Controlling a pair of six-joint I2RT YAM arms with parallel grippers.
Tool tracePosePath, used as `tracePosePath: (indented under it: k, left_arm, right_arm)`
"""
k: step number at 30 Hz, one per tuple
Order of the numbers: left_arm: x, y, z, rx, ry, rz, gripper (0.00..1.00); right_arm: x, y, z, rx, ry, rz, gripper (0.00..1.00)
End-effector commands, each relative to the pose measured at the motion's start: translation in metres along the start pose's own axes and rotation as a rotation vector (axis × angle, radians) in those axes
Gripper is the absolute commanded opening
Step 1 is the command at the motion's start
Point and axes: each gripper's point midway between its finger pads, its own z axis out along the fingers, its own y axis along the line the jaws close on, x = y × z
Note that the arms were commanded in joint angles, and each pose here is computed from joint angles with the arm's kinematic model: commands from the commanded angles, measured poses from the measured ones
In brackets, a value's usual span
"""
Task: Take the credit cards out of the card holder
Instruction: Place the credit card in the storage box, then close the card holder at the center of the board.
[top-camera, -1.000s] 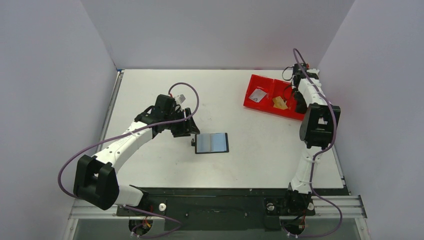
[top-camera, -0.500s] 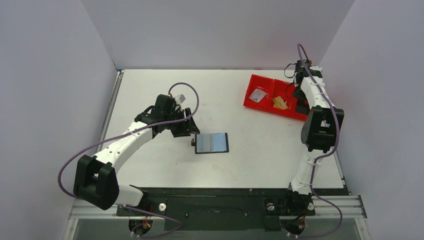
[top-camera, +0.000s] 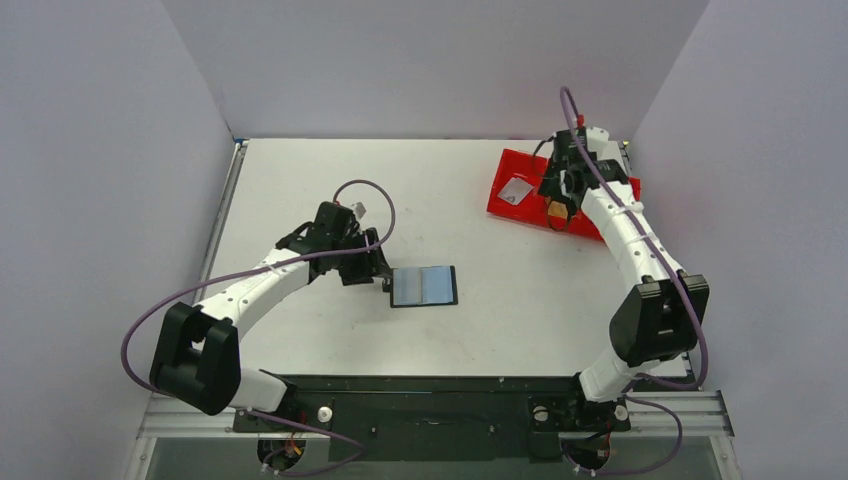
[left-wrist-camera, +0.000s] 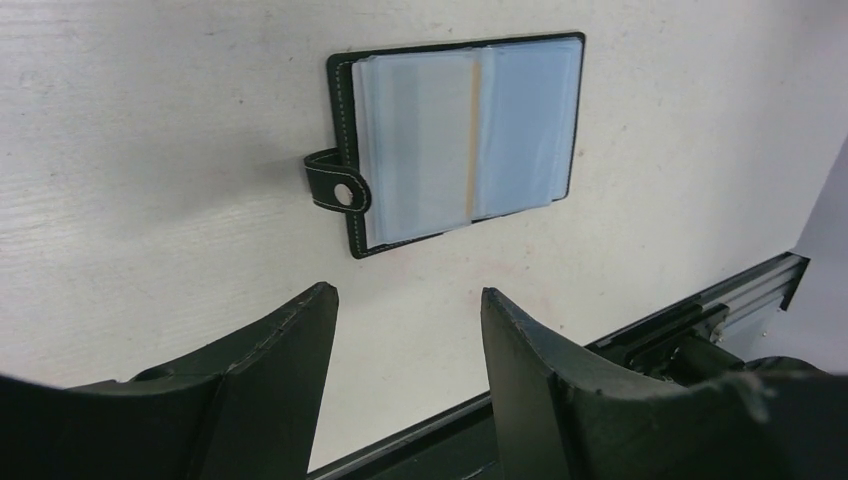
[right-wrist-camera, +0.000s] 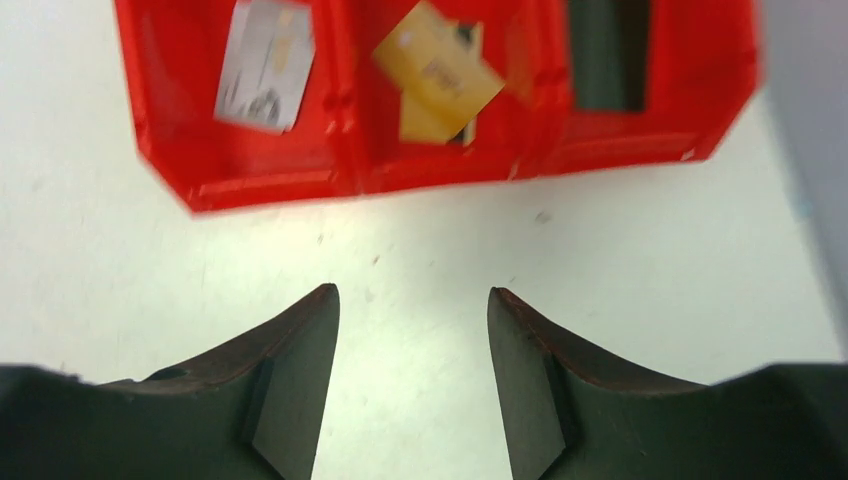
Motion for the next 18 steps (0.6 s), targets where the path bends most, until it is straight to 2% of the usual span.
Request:
tracePosePath:
  k: [1, 2, 7, 15, 18]
  left_arm:
    - [-0.013, 0.008, 0.013, -0.053, -0.074, 0.006, 0.52]
    - [-0.009, 0.01, 0.018, -0.068, -0.066, 0.008, 0.52]
    - [-0.011, 0.014, 0.035, -0.13, -0.092, 0.038, 0.52]
    - [-0.009, 0.022, 0.058, -0.2, -0.077, 0.064, 0.52]
    - [-0.009, 0.022, 0.065, -0.203, -0.069, 0.072, 0.52]
  right_arm:
    - [0.036, 0.034, -0.011, -0.17, 0.044, 0.041, 0.53]
    - [0.057, 0.045, -0.012, -0.214, 0.088, 0.026, 0.53]
    - [0.109, 0.092, -0.029, -0.376, 0.147, 0.027, 0.52]
    - [0.18, 0.129, -0.044, -0.504, 0.257, 0.01, 0.51]
    - [0.193, 0.138, -0.05, -0.528, 0.27, 0.007, 0.51]
